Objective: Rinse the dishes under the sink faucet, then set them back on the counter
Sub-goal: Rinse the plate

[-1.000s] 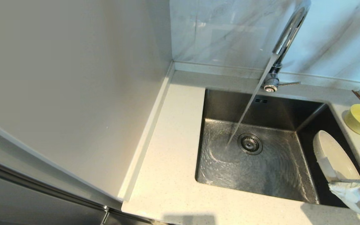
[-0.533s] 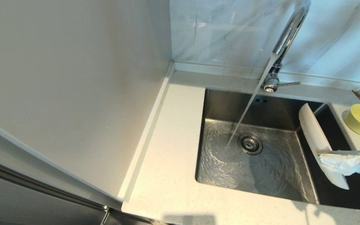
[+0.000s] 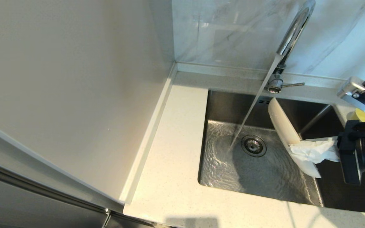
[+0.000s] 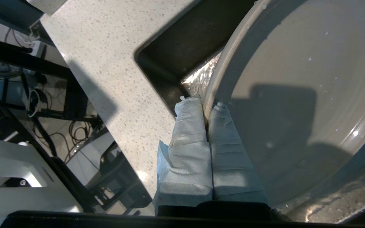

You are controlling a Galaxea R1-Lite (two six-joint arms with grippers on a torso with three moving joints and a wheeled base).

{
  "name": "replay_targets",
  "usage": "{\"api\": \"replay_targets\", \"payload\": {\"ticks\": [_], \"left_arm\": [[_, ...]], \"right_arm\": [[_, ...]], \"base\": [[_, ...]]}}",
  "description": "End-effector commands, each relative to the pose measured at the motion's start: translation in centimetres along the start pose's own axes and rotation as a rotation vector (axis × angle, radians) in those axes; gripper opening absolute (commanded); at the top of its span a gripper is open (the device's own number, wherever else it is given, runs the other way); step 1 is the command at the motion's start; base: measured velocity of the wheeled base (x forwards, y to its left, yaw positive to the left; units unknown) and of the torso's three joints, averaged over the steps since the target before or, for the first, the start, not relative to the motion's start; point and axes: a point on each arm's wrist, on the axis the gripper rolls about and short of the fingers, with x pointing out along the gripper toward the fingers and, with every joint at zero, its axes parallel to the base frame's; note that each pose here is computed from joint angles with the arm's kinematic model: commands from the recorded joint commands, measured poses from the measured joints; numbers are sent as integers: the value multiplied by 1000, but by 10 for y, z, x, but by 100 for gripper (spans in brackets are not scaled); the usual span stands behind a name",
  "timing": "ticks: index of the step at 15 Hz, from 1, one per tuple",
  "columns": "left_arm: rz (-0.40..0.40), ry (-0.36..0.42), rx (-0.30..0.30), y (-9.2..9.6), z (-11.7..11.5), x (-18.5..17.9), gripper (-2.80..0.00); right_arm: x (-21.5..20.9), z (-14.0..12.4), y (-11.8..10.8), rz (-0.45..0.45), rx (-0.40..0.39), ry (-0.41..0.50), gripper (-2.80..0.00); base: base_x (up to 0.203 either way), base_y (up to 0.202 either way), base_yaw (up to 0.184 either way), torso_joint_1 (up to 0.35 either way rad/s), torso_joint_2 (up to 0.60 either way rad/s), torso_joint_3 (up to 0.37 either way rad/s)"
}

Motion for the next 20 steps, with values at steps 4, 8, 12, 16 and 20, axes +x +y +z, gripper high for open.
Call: {"api": "replay_targets", "payload": {"ticks": [4, 8, 12, 16, 20], "left_arm": [[0, 0, 0, 0, 0, 0, -280], [0, 0, 0, 0, 0, 0, -280], [0, 0, 0, 0, 0, 0, -280], [0, 0, 0, 0, 0, 0, -280], [0, 0, 0, 0, 0, 0, -280]], "right_arm": [[27, 21, 3, 57, 50, 11, -280], [52, 36, -1, 10, 81, 29, -280], [71, 52, -9, -105, 146, 23, -280], [76, 56, -13, -162, 149, 22, -280], [79, 64, -13, -178, 144, 7, -280]], "base": [[0, 0, 0, 0, 0, 0], [0, 0, 0, 0, 0, 0], [0, 0, 0, 0, 0, 0], [0, 0, 0, 0, 0, 0], [0, 0, 0, 0, 0, 0]]}}
